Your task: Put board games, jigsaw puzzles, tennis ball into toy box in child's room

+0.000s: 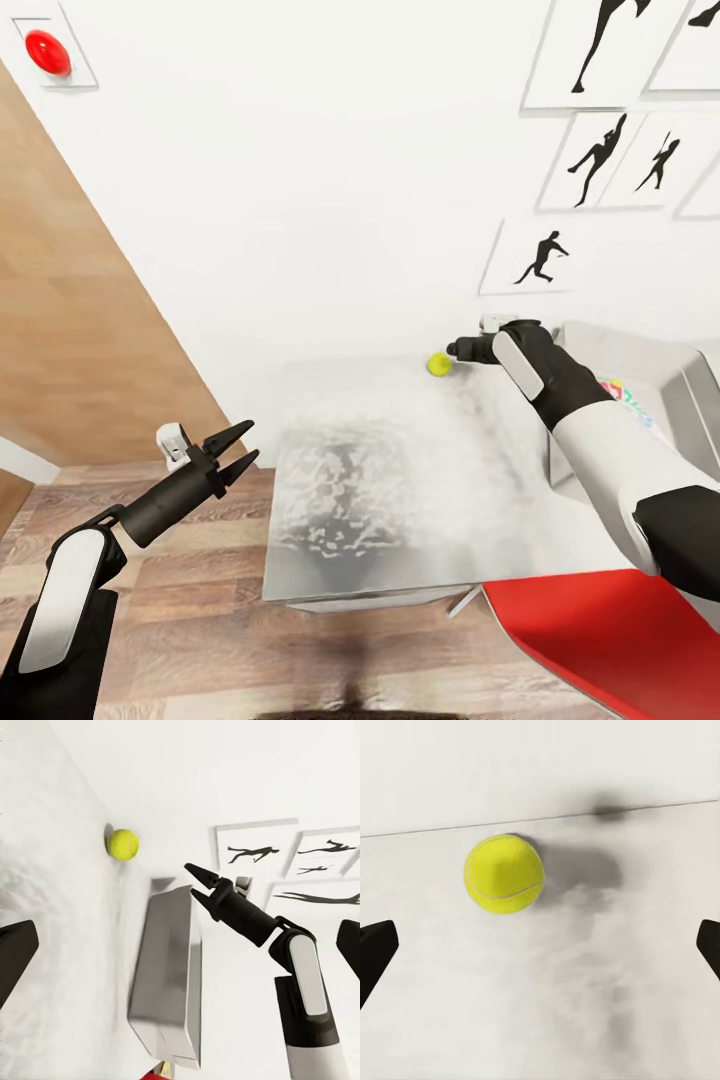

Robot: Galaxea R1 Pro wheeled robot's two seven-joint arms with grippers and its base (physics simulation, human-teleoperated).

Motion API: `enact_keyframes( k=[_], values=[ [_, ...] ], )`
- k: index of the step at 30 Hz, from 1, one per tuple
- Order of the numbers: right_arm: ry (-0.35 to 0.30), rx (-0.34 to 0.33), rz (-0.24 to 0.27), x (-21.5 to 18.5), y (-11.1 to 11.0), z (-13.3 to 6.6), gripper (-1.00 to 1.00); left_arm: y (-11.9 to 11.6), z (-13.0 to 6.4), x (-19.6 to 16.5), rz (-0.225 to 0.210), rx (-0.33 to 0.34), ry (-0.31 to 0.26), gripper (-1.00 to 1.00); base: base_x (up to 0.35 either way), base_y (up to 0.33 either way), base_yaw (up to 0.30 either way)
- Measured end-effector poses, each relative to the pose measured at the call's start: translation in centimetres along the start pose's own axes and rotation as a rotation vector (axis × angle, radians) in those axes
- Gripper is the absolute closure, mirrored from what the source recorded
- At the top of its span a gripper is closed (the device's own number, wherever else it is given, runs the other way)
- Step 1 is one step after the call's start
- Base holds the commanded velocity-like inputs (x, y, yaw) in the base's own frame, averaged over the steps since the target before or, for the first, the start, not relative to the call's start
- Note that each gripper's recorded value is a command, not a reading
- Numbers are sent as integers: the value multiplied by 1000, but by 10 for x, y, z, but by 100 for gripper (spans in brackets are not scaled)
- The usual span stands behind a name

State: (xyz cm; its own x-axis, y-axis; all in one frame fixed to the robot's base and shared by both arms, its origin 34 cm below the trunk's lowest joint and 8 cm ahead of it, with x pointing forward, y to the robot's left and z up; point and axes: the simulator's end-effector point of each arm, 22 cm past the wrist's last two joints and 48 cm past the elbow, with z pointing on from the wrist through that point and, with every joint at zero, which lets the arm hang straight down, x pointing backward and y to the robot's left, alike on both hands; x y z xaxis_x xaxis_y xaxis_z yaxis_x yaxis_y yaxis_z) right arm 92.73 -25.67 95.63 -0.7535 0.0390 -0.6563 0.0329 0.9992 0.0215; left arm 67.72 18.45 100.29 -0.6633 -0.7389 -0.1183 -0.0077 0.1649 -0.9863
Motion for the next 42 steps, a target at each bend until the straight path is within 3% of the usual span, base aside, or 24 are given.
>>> enact_keyframes(
  k=[10,23,42],
  values=[
    [17,-14,-1,10,6,9,-100,8,1,2,-10,-11,4,-100,3,-1,0],
    [23,-100,2,16,28,19,-100,20,3,4,-24,-25,9,-100,0,0,0],
    [23,-113,7,17,28,32,-100,37,4,7,-44,-48,16,-100,0,0,0]
  ],
)
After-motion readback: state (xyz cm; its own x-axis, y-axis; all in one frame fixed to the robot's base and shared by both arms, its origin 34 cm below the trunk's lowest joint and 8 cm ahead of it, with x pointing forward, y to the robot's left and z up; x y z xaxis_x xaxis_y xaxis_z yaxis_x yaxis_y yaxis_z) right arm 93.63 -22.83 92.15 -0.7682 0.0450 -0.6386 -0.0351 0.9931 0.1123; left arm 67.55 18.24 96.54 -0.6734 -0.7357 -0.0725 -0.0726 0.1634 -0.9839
